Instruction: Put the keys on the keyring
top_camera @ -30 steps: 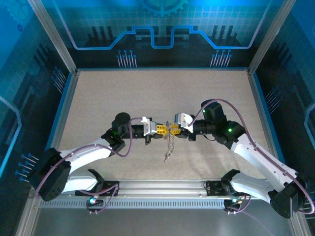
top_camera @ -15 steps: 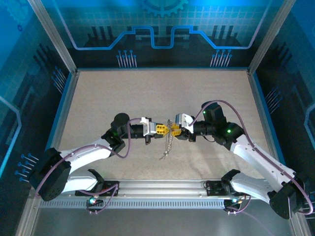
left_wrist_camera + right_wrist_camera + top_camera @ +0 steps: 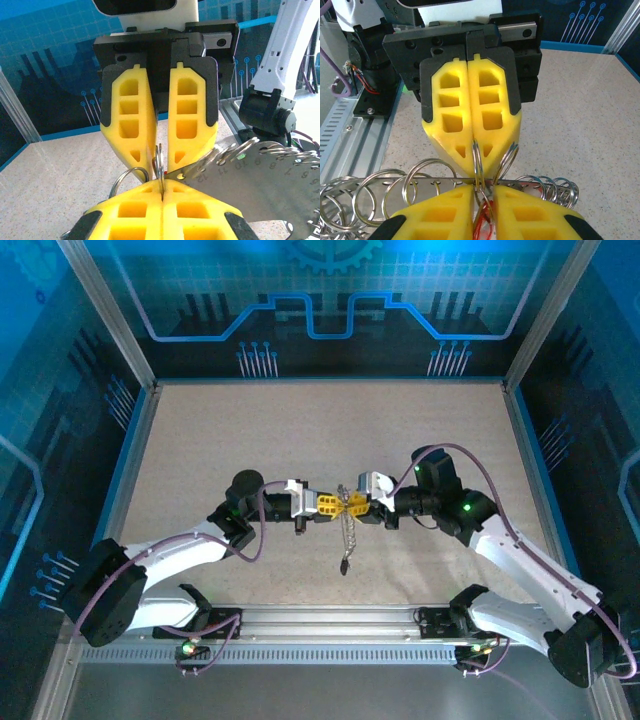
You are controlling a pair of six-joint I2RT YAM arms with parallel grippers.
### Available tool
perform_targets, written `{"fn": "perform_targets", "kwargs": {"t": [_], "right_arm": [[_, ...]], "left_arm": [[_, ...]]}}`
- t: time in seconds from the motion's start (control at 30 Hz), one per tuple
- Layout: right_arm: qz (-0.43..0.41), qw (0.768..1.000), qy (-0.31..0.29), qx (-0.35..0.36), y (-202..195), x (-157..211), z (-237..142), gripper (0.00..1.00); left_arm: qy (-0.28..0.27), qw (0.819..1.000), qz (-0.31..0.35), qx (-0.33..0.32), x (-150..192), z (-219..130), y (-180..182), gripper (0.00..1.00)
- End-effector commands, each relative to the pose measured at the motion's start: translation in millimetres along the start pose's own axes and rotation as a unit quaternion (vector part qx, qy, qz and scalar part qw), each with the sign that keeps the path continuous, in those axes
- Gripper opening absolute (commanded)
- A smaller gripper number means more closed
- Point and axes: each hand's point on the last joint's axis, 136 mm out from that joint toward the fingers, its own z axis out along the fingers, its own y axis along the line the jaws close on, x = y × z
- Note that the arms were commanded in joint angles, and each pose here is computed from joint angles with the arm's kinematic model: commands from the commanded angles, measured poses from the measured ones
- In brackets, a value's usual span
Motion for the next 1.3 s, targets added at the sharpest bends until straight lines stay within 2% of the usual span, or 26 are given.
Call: {"fn": "perform_targets", "kwargs": {"t": [0.0,0.53,0.63,0.73,0.83,0.93,1.0,1.03,1.27], "right_arm": [[-0.010,1.000,-0.022,-0.008,3,-8,-3,0.17],[-0.013,1.000,-0.024,-0.010,6,-7,4,0.14],[-0.012,1.000,-0.018,-0.007,4,-5,4,0.07],[-0.013,1.000,-0.004,0.002,2,-1,4,0.02],[-0.020,0.999,0.023,0.011,1,5,4,0.00],[-0.031,0.998,0.058,0.019,2,11,3,0.00],[-0.036,0.995,0.087,0.020,4,22,5,0.00],[-0.045,0.995,0.089,0.026,2,15,3,0.00],[-0.057,0.991,0.121,0.020,3,18,10,0.00]], "left_arm": [[-0.032,0.999,0.034,0.016,-22,4,0,0.00],[-0.021,1.000,0.021,0.007,-15,8,6,0.00],[-0.017,1.000,0.017,0.002,-13,8,7,0.00],[-0.011,1.000,0.013,-0.006,-12,6,8,0.10],[0.009,1.000,0.012,-0.013,-6,3,8,0.19],[0.043,0.999,0.011,-0.015,4,-1,5,0.20],[0.068,0.998,0.006,-0.009,11,-5,1,0.23],[0.079,0.997,0.003,-0.007,13,-7,0,0.25],[0.137,0.990,-0.033,0.003,23,-8,1,0.25]]}}
